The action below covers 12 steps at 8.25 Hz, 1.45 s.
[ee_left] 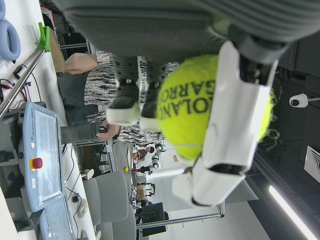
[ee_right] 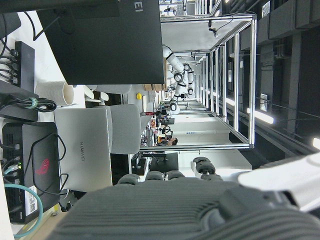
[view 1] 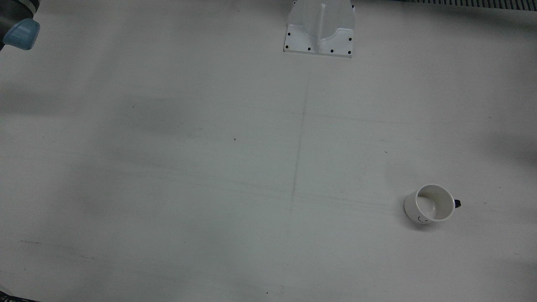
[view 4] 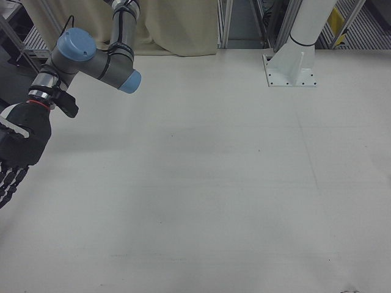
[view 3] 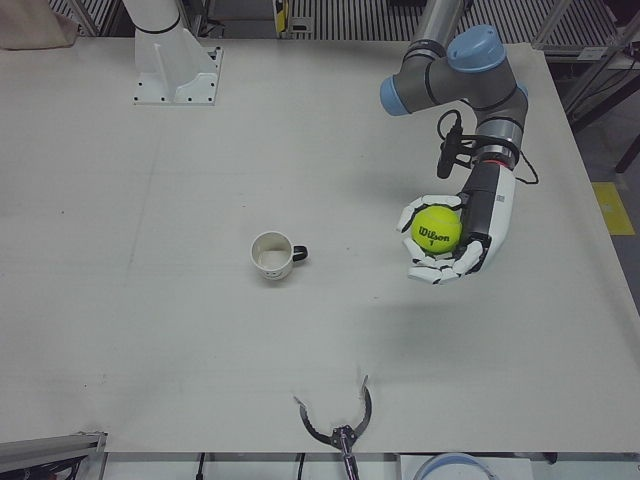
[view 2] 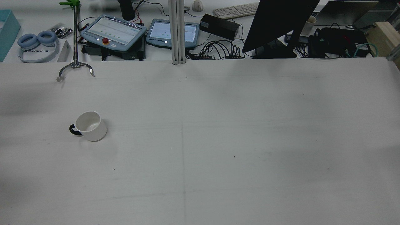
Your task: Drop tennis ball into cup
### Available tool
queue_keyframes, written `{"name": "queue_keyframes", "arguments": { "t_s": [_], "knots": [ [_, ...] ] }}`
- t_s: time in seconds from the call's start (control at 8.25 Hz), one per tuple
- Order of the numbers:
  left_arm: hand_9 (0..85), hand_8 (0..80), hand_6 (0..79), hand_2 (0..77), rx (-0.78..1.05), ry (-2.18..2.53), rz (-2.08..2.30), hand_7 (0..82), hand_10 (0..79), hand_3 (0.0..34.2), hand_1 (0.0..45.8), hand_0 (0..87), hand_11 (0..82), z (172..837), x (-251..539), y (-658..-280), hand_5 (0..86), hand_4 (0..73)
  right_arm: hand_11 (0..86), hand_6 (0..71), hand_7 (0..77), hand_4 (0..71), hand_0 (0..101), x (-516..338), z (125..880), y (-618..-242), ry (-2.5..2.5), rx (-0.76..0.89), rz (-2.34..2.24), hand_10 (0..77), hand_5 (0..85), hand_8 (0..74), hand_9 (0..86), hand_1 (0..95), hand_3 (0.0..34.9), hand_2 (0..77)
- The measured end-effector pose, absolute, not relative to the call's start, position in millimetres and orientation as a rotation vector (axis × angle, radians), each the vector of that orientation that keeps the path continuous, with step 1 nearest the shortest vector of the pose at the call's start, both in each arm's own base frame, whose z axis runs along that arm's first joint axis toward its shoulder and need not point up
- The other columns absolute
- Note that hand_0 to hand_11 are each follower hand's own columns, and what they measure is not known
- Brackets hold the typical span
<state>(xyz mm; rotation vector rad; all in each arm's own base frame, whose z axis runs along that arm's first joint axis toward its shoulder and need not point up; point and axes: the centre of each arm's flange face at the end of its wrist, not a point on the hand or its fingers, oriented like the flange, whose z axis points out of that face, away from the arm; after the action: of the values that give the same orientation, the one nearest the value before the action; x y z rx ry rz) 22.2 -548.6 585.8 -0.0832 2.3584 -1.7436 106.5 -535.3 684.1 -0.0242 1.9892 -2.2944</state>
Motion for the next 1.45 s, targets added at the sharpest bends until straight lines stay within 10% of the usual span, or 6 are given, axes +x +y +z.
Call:
{"name": "queue_keyframes", "arguments": {
  "t_s": [1.45],
  "knots": [
    [67.1, 51.8, 69.8, 36.5, -0.301, 2.312, -1.461, 39.3, 45.3, 0.0, 20.2, 79.6, 66.5, 535, 231, -515, 30.5, 27.8, 0.5, 0.0, 0.5, 0.0, 0, 107, 686, -535, 1.985, -0.024, -2.298, 0.0, 0.0, 0.0, 0.0, 0.5, 0.0, 0.5]
  ]
}}
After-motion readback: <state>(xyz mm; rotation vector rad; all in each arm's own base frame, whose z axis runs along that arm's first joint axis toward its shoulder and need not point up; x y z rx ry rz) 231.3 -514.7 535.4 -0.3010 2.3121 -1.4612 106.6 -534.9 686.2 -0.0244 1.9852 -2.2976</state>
